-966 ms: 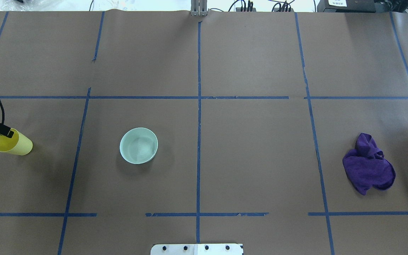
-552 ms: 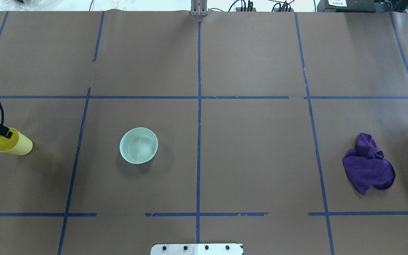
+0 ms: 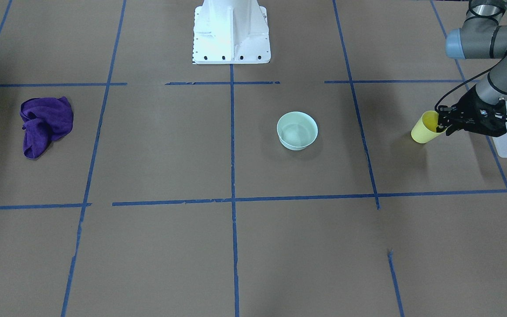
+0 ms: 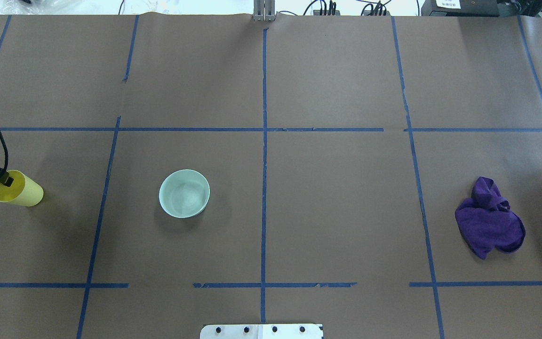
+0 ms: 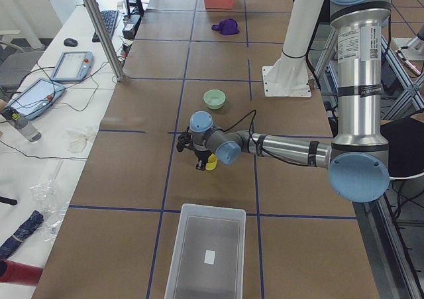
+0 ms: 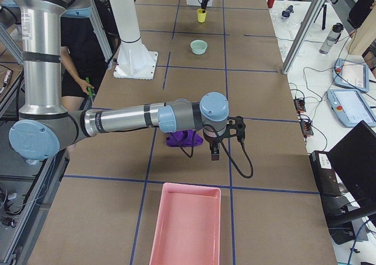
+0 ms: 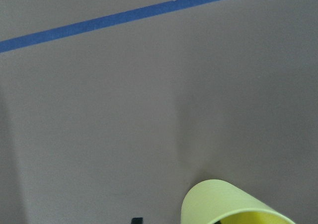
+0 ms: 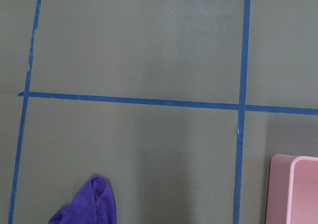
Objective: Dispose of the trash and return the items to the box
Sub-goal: 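Lift the yellow cup with left gripper while right gripper reaches for cloth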
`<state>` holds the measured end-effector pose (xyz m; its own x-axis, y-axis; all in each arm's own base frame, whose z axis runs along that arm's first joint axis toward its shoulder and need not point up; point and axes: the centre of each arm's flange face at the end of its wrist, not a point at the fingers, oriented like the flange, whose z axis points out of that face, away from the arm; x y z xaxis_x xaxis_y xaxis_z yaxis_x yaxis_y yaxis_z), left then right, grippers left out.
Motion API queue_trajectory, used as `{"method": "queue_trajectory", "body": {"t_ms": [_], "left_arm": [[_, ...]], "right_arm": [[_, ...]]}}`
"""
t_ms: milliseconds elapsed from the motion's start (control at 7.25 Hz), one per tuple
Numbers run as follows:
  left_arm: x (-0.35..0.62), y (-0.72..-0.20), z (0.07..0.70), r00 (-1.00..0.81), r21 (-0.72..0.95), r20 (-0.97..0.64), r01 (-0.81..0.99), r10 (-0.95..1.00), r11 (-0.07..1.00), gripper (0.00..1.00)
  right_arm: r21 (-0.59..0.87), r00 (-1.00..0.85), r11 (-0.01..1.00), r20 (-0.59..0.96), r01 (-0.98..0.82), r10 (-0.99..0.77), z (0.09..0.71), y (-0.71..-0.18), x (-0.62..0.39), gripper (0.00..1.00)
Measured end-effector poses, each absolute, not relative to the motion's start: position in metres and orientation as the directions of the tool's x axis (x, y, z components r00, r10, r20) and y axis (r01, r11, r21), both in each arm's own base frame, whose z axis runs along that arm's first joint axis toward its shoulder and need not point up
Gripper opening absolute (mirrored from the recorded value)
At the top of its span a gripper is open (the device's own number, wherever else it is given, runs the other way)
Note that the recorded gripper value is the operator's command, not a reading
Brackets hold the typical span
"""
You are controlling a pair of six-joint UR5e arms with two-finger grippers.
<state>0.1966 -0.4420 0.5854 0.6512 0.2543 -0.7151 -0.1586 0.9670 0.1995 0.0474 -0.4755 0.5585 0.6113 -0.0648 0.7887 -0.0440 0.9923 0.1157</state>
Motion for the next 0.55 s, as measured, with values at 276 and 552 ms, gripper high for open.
{"method": "queue_trajectory", "body": {"t_ms": [276,552], "left_arm": [[0.19,-0.431,0.573,0.624,0.201,-0.737,-0.165,0.26,0.966,0.0],[0.163,-0.424,0.541,0.599,0.209,-0.762,-0.131,0.246,0.969,0.0]], "right_arm": [[0.114,0.611,0.993,0.789,-0.04,-0.066,0.559,-0.475,0.045,1.0],[0.085,0.609,0.996,0.791,-0.032,-0.048,0.555,-0.478,0.027,1.0]]}}
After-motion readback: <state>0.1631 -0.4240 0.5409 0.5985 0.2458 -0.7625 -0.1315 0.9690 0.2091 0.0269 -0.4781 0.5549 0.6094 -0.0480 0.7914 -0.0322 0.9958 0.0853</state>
